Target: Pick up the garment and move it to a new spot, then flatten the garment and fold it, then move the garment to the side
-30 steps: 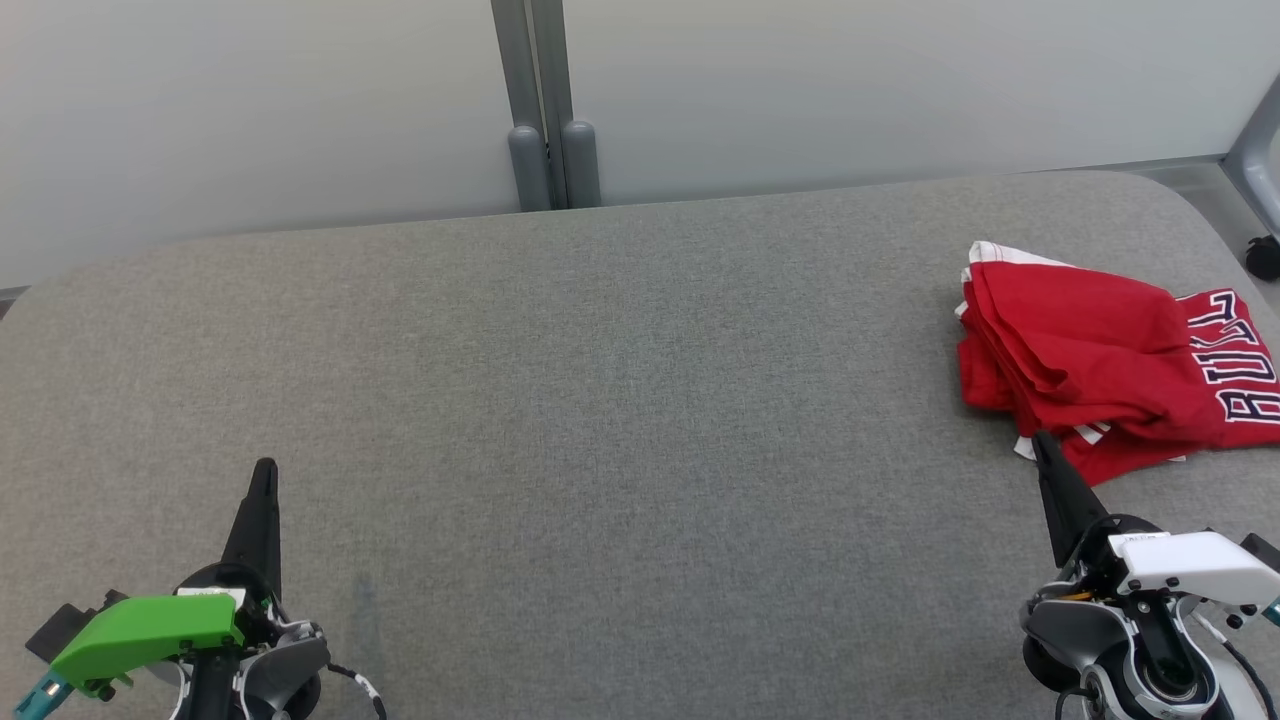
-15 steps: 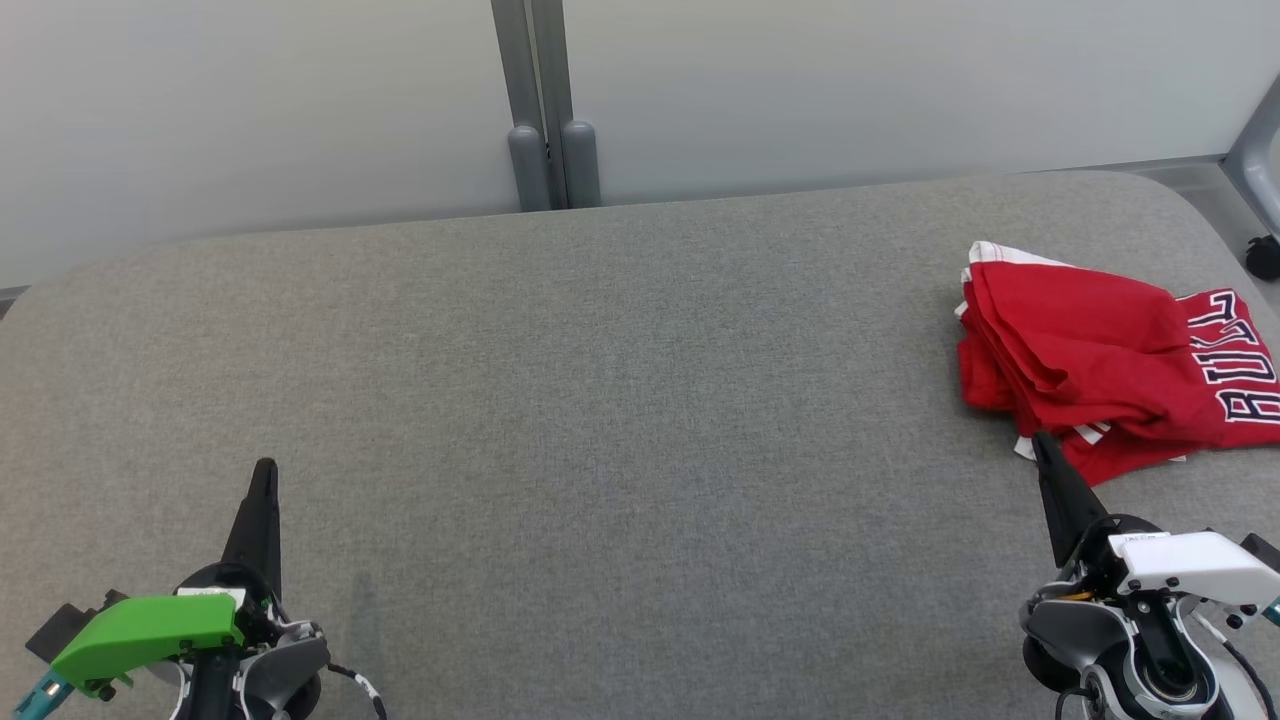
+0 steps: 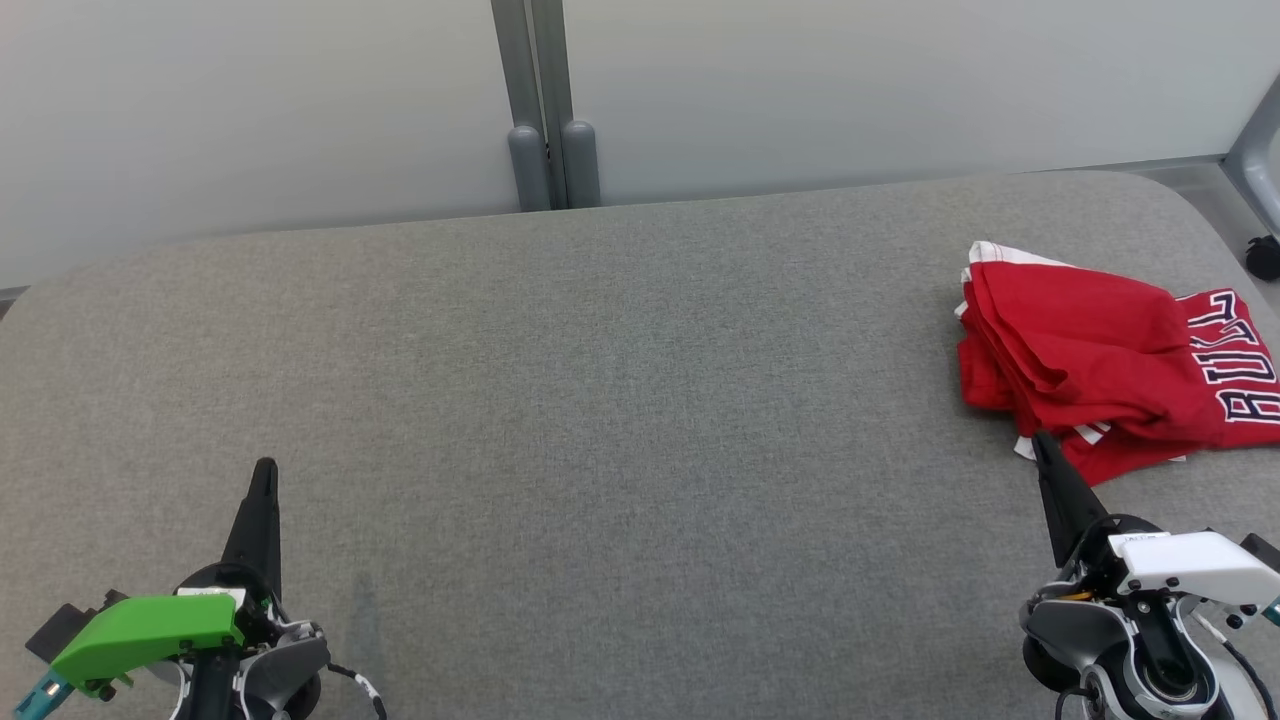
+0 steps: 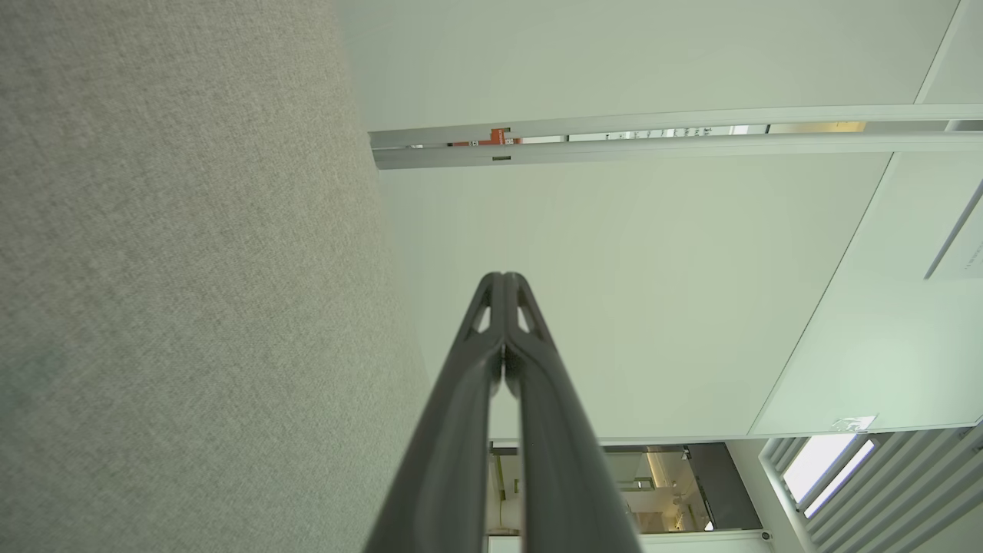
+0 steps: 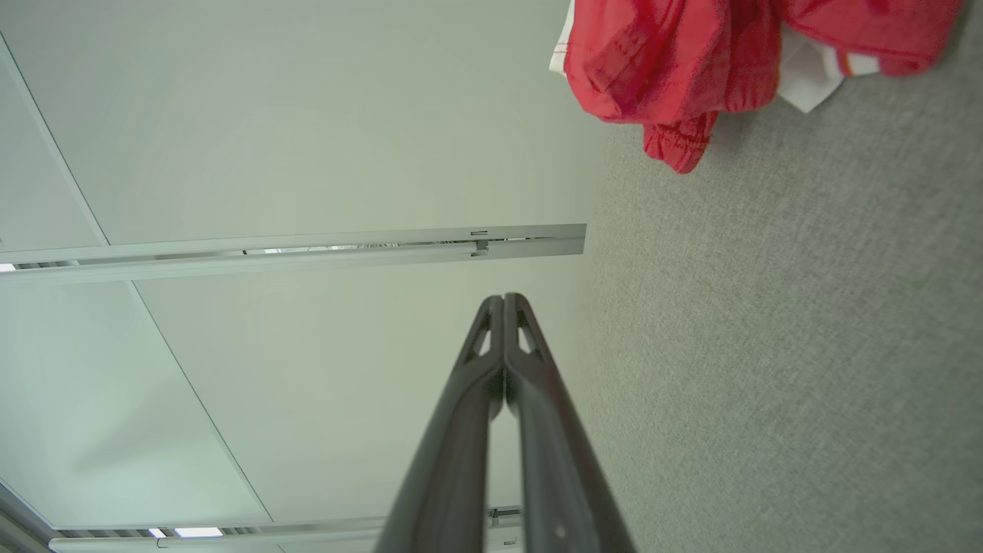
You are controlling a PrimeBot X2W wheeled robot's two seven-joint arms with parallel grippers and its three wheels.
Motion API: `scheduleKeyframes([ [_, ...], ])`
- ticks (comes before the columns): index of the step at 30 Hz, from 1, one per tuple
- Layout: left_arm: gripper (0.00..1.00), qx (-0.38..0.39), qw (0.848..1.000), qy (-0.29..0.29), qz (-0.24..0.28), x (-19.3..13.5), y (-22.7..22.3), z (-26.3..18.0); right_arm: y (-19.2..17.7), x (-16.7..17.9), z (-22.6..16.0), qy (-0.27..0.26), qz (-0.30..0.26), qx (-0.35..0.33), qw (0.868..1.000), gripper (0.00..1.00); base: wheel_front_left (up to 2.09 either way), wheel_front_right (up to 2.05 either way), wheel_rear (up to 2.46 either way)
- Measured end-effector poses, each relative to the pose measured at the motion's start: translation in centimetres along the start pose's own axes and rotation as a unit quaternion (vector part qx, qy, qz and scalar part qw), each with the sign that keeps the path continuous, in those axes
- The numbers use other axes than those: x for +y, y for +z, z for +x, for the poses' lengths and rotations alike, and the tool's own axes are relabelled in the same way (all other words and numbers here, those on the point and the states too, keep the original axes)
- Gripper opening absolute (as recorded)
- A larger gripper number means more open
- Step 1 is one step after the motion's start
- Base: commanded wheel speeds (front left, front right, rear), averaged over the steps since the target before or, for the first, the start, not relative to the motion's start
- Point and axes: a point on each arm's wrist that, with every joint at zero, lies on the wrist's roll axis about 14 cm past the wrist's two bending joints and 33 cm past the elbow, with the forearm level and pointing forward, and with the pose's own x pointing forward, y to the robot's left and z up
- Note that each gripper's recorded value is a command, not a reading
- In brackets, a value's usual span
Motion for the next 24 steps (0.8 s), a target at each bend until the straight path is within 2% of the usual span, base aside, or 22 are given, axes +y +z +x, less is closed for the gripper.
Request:
scheduleKeyframes([
  [24, 0.0, 0.0, 1.0, 0.0, 0.0, 0.0, -0.01, 0.0, 0.0, 0.0, 0.0, 0.0, 0.0, 0.0, 1.0, 0.0, 0.0, 0.0, 0.0],
])
